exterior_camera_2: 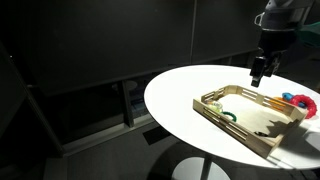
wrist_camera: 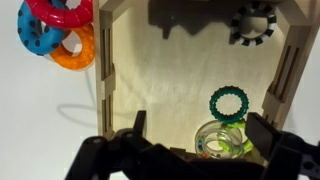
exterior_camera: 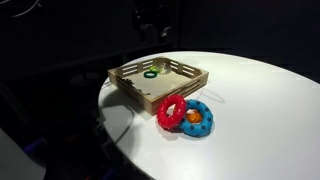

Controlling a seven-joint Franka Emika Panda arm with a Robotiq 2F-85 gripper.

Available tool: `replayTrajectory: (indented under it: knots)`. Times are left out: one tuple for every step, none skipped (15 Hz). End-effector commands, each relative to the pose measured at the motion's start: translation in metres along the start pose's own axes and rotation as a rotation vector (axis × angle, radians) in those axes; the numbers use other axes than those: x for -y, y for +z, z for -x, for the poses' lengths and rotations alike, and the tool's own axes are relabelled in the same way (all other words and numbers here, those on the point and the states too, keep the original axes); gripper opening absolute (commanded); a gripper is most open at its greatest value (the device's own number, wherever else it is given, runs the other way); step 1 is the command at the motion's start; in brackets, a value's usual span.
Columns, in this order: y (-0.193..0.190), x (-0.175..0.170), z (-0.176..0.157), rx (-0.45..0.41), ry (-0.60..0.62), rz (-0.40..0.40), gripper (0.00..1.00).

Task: Put the green ring on the table

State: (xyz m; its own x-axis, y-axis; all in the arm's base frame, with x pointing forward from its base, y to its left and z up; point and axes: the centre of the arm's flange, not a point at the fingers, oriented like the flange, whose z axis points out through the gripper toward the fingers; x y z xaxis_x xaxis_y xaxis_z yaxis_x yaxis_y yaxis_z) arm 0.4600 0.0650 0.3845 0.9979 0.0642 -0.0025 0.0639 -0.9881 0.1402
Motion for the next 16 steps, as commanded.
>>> replayTrajectory:
  knots:
    - [0.002, 0.001, 0.0, 0.004, -0.001, 0.0, 1.0]
    - [0.002, 0.001, 0.001, 0.005, -0.003, 0.0, 1.0]
    - [0.002, 0.002, 0.001, 0.005, -0.004, 0.0, 1.0]
    - [0.002, 0.002, 0.001, 0.004, -0.004, 0.0, 1.0]
    - [0.005, 0.002, -0.001, 0.019, 0.001, 0.02, 1.0]
    - [0.009, 0.003, -0.002, 0.019, 0.0, 0.018, 1.0]
    - [0.014, 0.005, -0.004, 0.008, 0.002, 0.02, 1.0]
    - [0.018, 0.007, -0.006, 0.003, 0.002, 0.022, 1.0]
    - [0.023, 0.01, -0.007, -0.008, -0.003, 0.027, 1.0]
    - [0.027, 0.012, -0.009, -0.017, -0.005, 0.033, 1.0]
    - [0.033, 0.014, -0.011, -0.032, -0.01, 0.035, 1.0]
    - [0.038, 0.016, -0.013, -0.047, -0.01, 0.036, 1.0]
    - [0.043, 0.018, -0.015, -0.064, -0.014, 0.036, 1.0]
    - [0.048, 0.021, -0.018, -0.082, -0.014, 0.034, 1.0]
    - [0.053, 0.023, -0.02, -0.092, -0.016, 0.028, 1.0]
    - [0.059, 0.025, -0.021, -0.097, -0.013, 0.019, 1.0]
